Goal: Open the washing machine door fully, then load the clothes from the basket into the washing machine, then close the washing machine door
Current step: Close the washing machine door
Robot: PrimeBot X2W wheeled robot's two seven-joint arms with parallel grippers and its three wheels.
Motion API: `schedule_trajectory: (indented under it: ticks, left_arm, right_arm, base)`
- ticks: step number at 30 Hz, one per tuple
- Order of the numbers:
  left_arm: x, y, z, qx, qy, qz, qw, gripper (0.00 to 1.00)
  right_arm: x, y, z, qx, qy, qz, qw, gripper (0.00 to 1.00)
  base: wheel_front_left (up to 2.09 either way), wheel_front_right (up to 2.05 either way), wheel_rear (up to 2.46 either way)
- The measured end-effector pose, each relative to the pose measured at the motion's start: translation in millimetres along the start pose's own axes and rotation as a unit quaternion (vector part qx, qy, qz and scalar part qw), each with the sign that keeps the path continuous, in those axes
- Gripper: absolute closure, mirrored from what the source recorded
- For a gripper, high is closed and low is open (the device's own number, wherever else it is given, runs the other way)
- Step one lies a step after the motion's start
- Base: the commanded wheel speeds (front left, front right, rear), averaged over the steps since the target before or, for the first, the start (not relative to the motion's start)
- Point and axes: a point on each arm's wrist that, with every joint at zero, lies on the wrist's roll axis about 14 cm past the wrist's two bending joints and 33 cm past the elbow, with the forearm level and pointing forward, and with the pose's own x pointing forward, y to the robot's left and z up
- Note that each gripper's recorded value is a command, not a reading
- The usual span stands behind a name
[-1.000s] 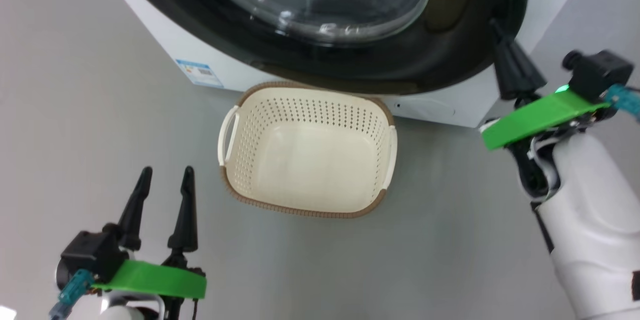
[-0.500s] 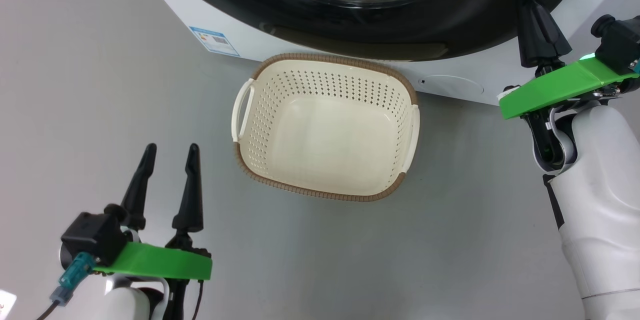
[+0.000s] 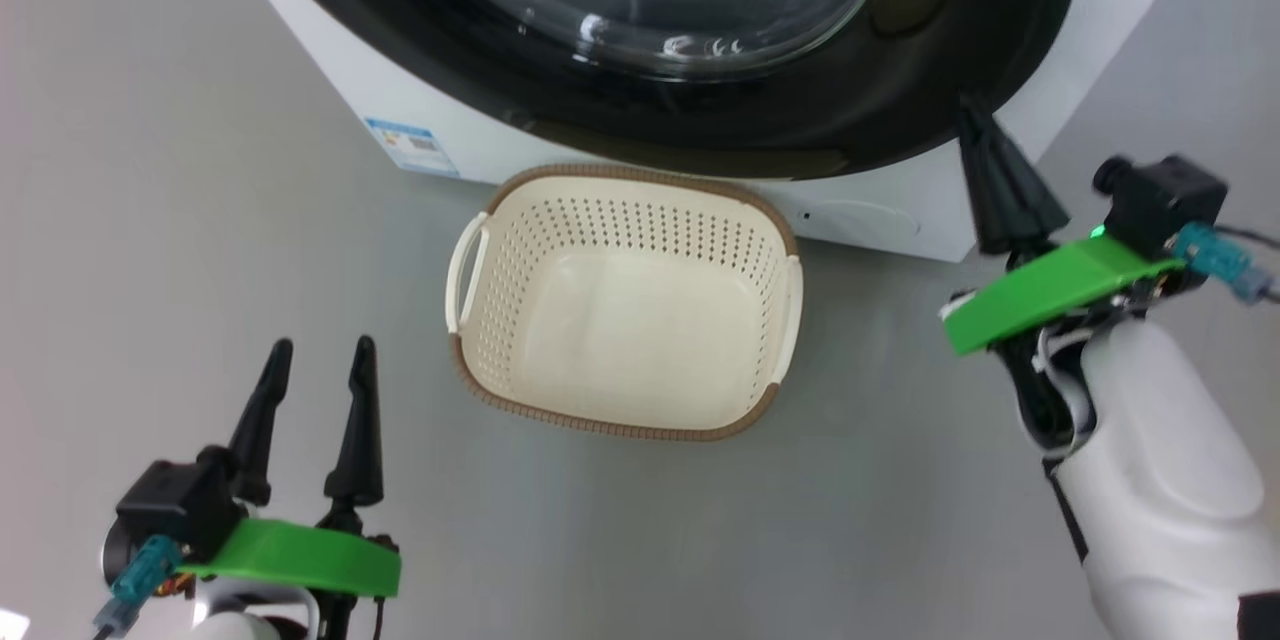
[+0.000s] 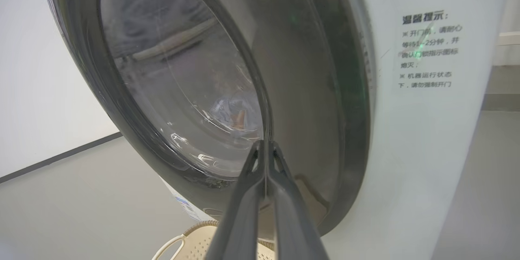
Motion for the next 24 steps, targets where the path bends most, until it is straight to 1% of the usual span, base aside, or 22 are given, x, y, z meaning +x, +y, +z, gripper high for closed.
schedule_trajectory:
  ticks: [1, 11, 18, 24]
  left_arm:
    - [-5.1, 1.5, -0.7, 0.001, 0.003, 0.001, 1.0, 0.0]
    - [-24.6, 1.0, -5.9, 0.006, 0.016, -0.01, 1.0, 0.0]
    - [-33.3, -4.3, -8.7, 0.008, 0.022, -0.025, 0.999, 0.0]
    - [-35.3, -16.2, -9.6, 0.008, 0.024, -0.048, 0.999, 0.0]
  right_arm:
    - [-10.8, 1.6, -2.3, 0.001, 0.007, -0.002, 1.0, 0.0]
    - [-73.1, -5.4, -9.5, -0.003, 0.038, -0.037, 0.999, 0.0]
    - [-123.2, -20.9, -8.9, -0.009, 0.05, -0.076, 0.996, 0.0]
    - [-162.1, -42.8, 0.3, -0.014, 0.044, -0.123, 0.991, 0.0]
  base:
    - [0.0, 0.0, 0.0]
    - [0.0, 0.0, 0.0]
    - [0.0, 0.0, 0.0]
    - [0.0, 0.0, 0.0]
